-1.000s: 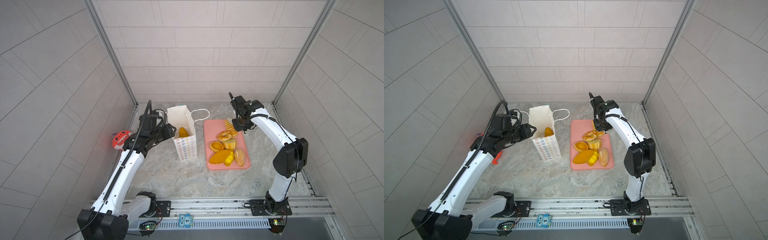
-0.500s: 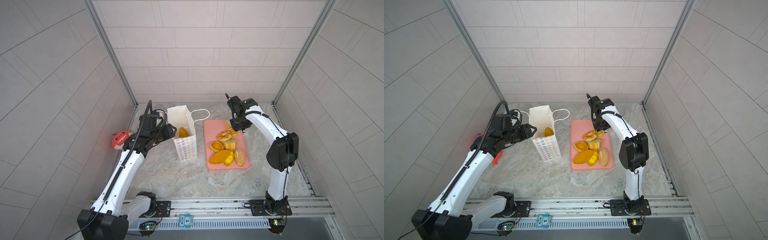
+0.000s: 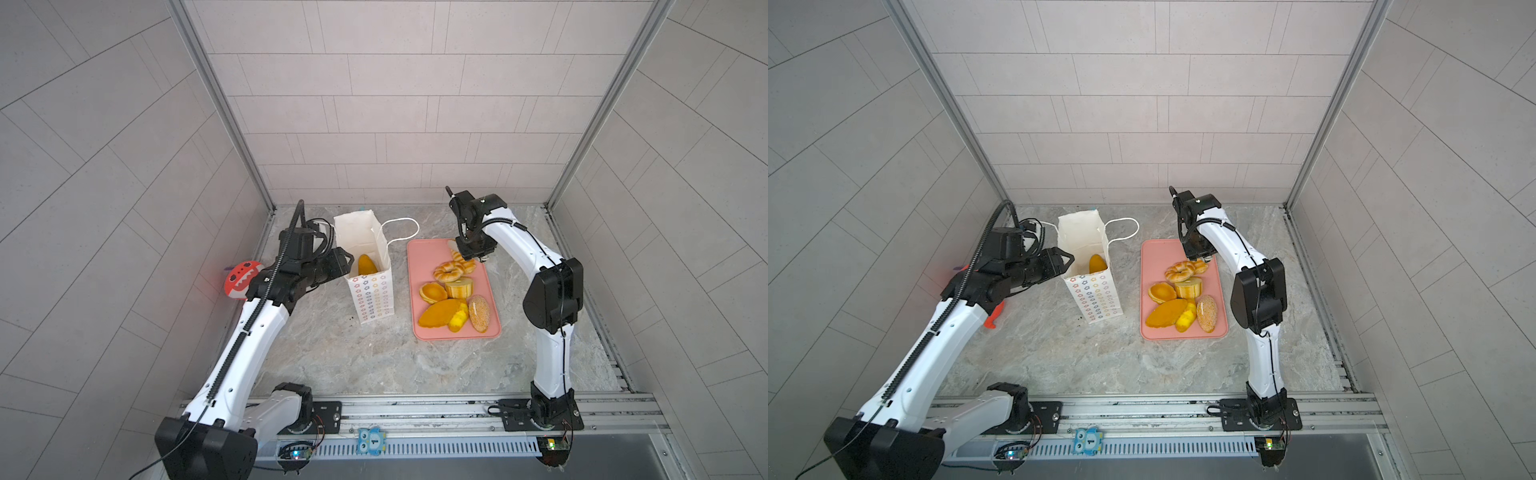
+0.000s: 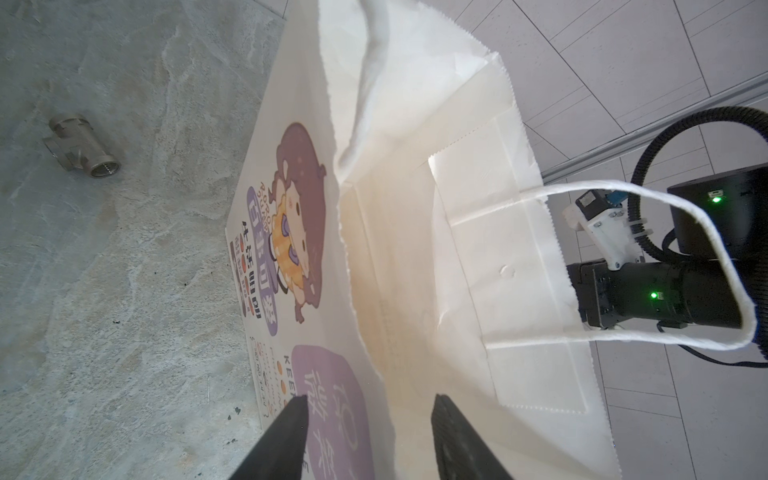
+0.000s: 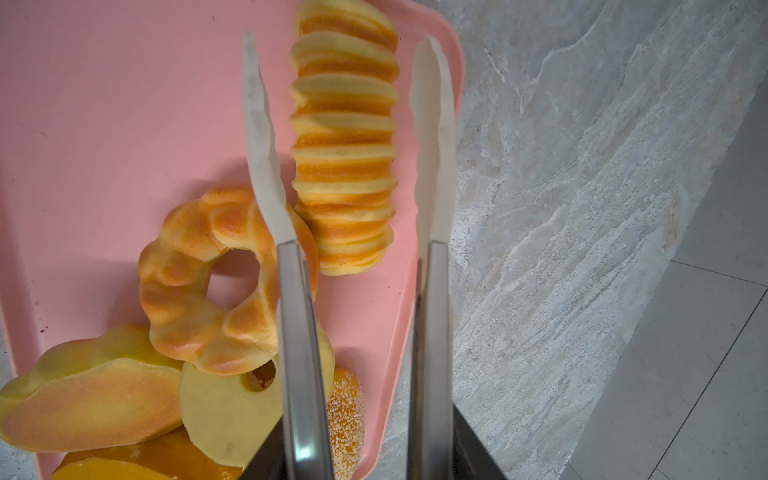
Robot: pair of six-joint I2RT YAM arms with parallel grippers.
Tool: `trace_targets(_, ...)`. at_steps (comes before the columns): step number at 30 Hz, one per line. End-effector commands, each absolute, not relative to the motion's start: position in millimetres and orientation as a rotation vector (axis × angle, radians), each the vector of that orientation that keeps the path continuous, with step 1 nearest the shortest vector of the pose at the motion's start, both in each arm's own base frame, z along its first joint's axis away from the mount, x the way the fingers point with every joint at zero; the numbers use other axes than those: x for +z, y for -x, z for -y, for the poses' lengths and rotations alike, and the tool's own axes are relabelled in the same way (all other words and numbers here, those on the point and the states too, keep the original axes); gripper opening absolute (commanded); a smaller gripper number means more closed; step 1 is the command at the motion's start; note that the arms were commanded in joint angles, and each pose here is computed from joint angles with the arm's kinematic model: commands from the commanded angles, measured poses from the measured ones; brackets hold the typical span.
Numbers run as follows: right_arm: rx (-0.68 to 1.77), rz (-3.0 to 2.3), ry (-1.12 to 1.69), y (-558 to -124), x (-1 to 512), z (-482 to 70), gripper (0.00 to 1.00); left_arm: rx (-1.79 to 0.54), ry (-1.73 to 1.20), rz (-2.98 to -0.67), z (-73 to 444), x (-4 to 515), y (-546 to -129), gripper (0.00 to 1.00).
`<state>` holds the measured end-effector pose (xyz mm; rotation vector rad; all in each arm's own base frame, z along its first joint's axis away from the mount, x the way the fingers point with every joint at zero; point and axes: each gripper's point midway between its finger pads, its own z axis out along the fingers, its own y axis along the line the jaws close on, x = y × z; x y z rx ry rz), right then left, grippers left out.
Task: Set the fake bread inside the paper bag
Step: 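Withdraw the right gripper back over the tray of breads, then lower the right gripper onto the spiral roll and close on it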
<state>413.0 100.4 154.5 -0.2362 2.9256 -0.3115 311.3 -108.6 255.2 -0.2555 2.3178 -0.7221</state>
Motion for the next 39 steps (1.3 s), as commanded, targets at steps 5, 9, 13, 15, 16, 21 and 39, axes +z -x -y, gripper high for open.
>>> trace_targets(5, -0.387, -2.939, 0.237, -419, 149, -92, 0.5, -0.717, 0.243, -2.325, 108, 252, -313, 0.55)
trace_targets(9, -0.383, -2.946, 0.233, -423, 144, -92, 0.5, -0.714, 0.244, -2.327, 108, 252, -312, 0.55)
trace_targets(13, -0.377, -2.96, 0.235, -426, 136, -94, 0.5, -0.717, 0.242, -2.319, 108, 254, -312, 0.55)
trace_targets(15, -0.381, -2.969, 0.235, -428, 131, -94, 0.49, -0.72, 0.243, -2.317, 108, 253, -313, 0.55)
trace_targets(16, -0.378, -2.971, 0.234, -428, 130, -94, 0.49, -0.721, 0.242, -2.316, 109, 254, -313, 0.55)
trace_targets(21, -0.371, -2.978, 0.219, -430, 125, -92, 0.46, -0.722, 0.241, -2.32, 109, 253, -313, 0.55)
trace_targets(39, -0.327, -2.911, 0.18, -424, 148, -90, 0.37, -0.71, 0.266, -2.321, 106, 252, -309, 0.55)
